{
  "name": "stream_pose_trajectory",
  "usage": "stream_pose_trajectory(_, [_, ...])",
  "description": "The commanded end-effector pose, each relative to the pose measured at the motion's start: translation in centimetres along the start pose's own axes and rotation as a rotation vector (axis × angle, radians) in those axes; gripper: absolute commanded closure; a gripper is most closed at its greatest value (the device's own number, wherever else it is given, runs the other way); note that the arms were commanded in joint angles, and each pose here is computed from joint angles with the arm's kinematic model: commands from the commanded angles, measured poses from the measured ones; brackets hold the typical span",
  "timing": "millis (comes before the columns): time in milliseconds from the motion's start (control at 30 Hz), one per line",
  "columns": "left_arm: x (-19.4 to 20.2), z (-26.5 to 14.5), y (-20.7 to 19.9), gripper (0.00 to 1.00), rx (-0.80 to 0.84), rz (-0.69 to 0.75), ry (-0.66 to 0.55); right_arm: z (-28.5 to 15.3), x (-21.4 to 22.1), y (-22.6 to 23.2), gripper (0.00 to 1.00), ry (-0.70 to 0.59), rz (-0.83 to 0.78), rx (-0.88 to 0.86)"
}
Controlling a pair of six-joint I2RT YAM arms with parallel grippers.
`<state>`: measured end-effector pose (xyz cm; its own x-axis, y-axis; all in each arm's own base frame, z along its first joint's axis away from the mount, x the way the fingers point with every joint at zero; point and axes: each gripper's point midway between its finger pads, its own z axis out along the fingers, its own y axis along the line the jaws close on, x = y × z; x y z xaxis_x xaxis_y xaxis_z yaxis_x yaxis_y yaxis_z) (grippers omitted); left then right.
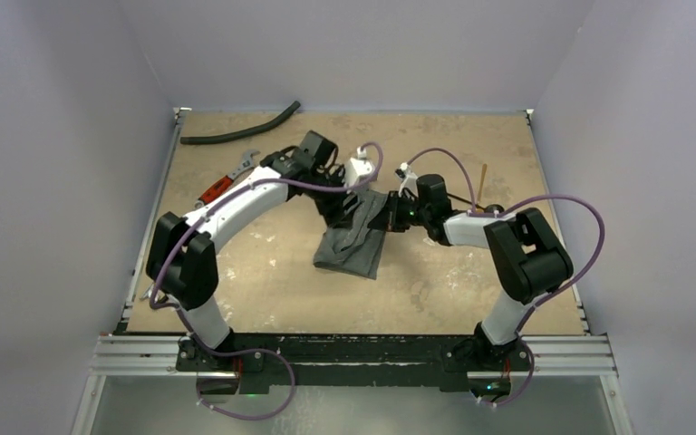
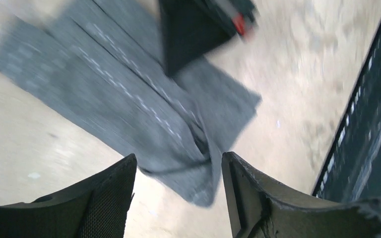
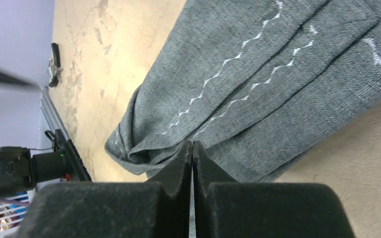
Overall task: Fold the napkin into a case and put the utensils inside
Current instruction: Smooth out the 2/3-rectangle-folded napkin at the center of the board.
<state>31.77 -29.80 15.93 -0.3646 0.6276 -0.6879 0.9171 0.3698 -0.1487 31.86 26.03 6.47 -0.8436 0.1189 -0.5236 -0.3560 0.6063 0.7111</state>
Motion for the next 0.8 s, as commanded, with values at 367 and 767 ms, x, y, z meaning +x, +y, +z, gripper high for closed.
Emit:
stream_pose_trajectory(367, [9.2,4.5,-4.2,0.40,0.079,0.160,0.222,1.2,-0.4,-3.7,1.00,0.019,0.044,0.048])
stream_pose_trajectory(767, [9.3,5.6,-3.0,0.50,0.051,0.197,0.260,1.1,1.1,-4.5,1.00,0.029,0.063,0.053])
